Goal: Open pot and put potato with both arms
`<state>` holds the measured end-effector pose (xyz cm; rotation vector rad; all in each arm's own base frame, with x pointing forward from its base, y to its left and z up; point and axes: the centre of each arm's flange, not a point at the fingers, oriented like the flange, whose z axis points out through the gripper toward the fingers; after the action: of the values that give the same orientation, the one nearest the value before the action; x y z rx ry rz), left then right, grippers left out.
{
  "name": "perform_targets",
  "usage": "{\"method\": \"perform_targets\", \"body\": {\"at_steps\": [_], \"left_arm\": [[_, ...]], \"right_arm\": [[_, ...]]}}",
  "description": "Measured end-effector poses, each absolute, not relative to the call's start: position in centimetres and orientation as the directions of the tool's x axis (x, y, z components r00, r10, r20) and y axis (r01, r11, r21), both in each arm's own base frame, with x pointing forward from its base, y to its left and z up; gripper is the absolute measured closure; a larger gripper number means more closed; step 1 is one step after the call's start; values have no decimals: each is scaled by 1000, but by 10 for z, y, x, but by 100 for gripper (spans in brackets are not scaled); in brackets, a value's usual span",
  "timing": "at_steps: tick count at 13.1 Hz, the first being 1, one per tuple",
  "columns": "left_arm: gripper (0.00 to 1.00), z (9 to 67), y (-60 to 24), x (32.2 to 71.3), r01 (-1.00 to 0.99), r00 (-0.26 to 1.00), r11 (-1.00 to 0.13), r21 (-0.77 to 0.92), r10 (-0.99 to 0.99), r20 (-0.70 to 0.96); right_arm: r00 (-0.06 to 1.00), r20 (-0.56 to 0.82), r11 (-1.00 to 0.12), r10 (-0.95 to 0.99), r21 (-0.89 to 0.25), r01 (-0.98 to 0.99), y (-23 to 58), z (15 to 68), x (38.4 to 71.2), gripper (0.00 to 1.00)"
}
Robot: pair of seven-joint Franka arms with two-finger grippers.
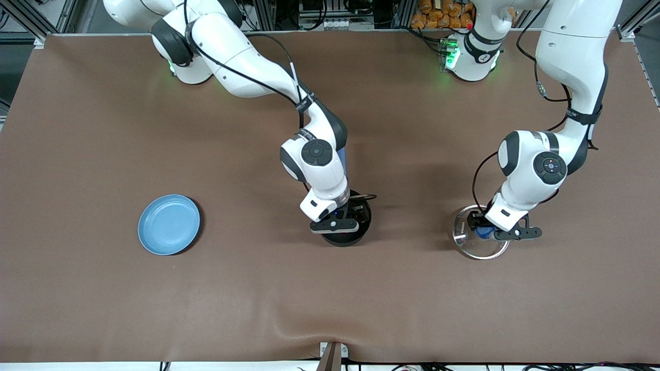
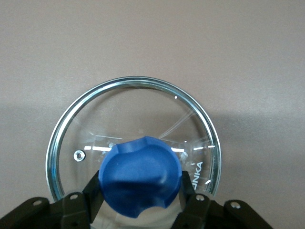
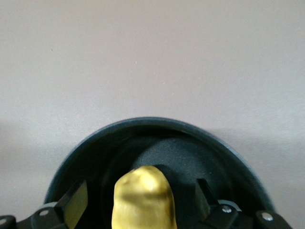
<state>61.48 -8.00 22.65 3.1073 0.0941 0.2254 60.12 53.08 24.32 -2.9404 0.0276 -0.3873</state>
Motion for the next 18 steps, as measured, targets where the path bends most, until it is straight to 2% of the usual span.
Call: {"method": "perform_targets", "body": {"at_steps": [4, 9, 10, 12, 13, 16, 18], "left_arm": [[34, 222, -83, 614, 54, 989, -998, 29, 58, 137], [34, 218, -92, 616, 45, 990, -998, 36, 49, 134], [29, 217, -93, 616, 44, 990, -998, 36, 48, 133], [7, 218, -95, 617, 41, 990, -998, 38, 46, 136], [0, 219, -96, 618, 40, 989, -998, 39, 45, 138], [0, 232, -97, 622, 38, 989, -998, 40, 44, 144], [0, 267, -93, 624, 45, 993, -998, 35, 48, 111]], "right_arm": [[980, 197, -997, -32, -73, -18, 514, 310, 601, 0], [982, 159, -994, -104, 2, -106, 424, 451, 623, 0], [979, 154, -991, -133, 5, -135, 396, 476, 631, 0], [972, 150, -983, -181, 6, -184, 337, 513, 644, 0], [976, 137, -985, -167, 18, -171, 307, 525, 649, 0], [989, 82, -991, -120, 53, -125, 228, 546, 653, 0], [990, 73, -991, -119, 52, -123, 191, 561, 646, 0]]}}
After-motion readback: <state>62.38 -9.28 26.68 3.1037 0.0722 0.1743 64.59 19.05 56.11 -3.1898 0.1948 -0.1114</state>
